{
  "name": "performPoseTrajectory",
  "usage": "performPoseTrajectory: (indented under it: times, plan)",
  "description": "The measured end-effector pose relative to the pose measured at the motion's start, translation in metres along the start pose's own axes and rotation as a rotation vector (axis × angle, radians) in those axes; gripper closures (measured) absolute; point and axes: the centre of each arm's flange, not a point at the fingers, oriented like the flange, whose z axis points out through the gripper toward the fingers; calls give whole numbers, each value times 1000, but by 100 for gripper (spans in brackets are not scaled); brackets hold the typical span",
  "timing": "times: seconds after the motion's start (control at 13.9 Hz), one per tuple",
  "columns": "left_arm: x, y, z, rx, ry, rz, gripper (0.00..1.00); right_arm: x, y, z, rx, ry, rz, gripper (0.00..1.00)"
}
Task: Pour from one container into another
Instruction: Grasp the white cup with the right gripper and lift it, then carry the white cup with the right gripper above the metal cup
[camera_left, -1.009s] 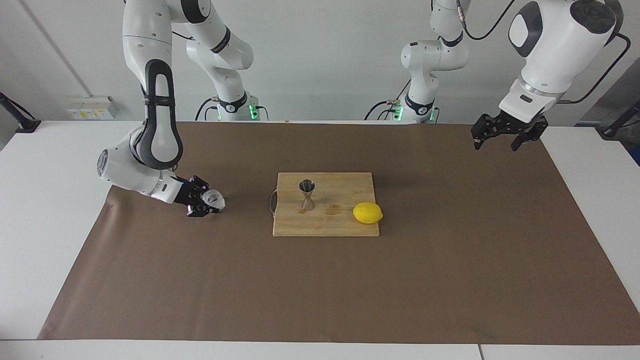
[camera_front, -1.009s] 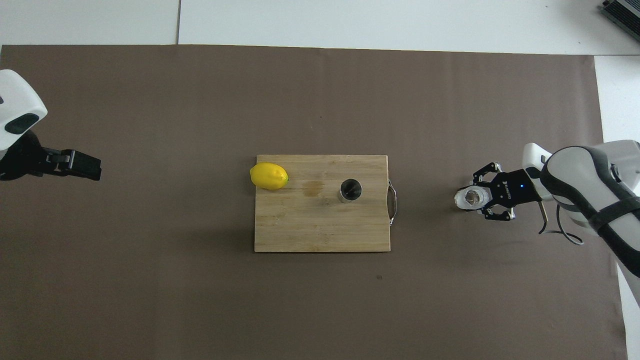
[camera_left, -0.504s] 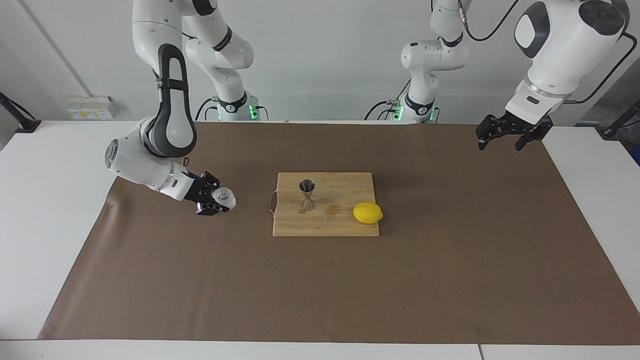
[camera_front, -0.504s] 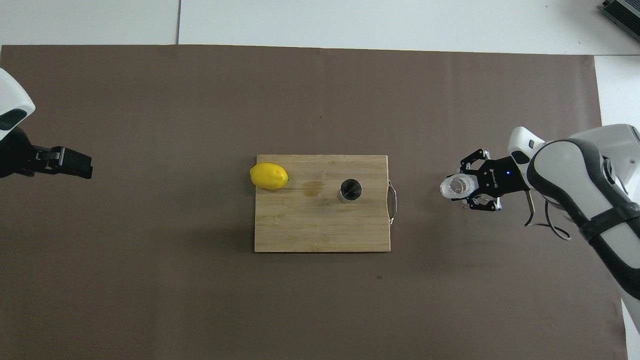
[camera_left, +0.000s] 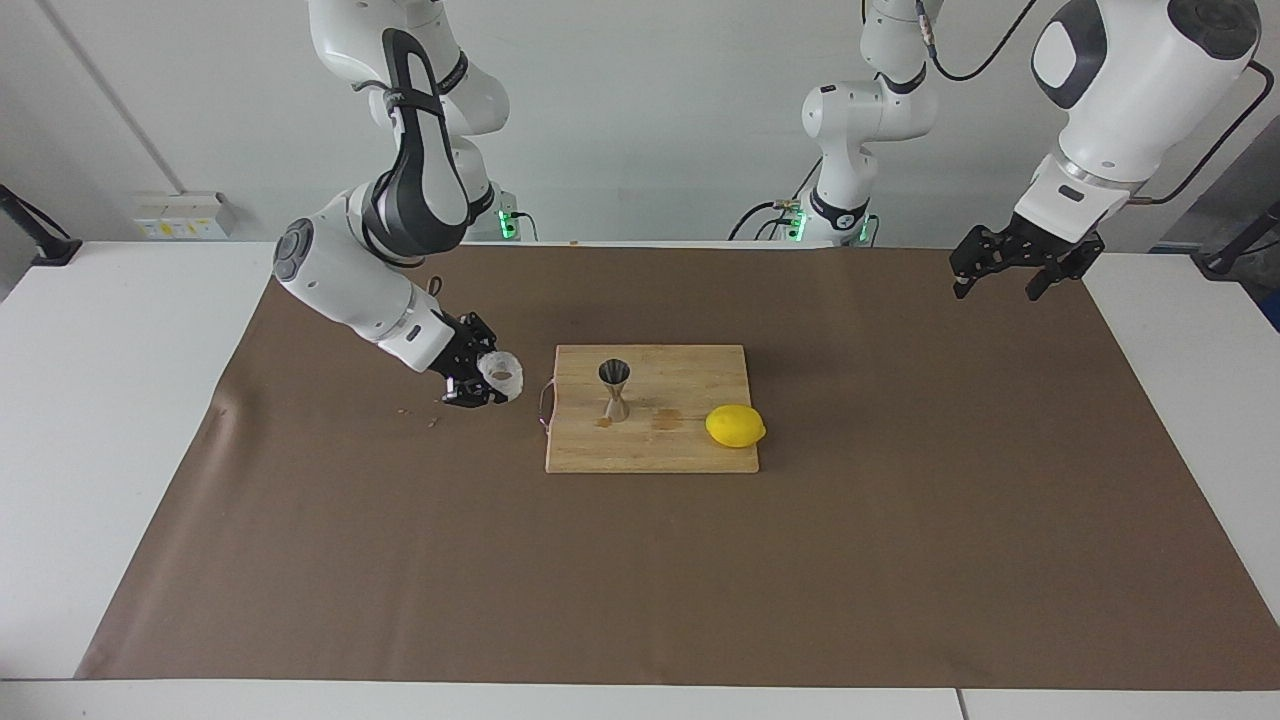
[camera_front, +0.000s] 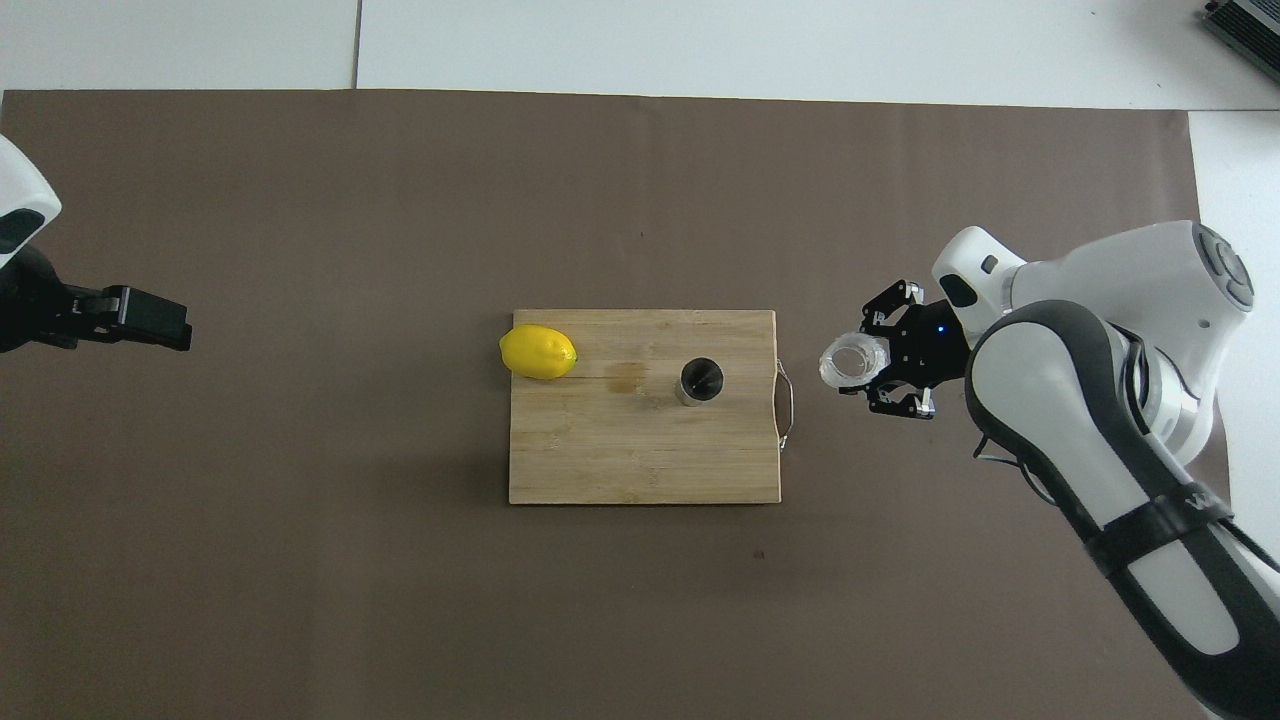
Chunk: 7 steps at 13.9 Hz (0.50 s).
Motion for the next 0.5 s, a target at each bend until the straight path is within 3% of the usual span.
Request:
performPoseTrajectory:
  times: [0.5]
  plan:
    - [-1, 2, 1, 0, -7, 5, 0, 85, -12, 25, -43, -171, -23, 49]
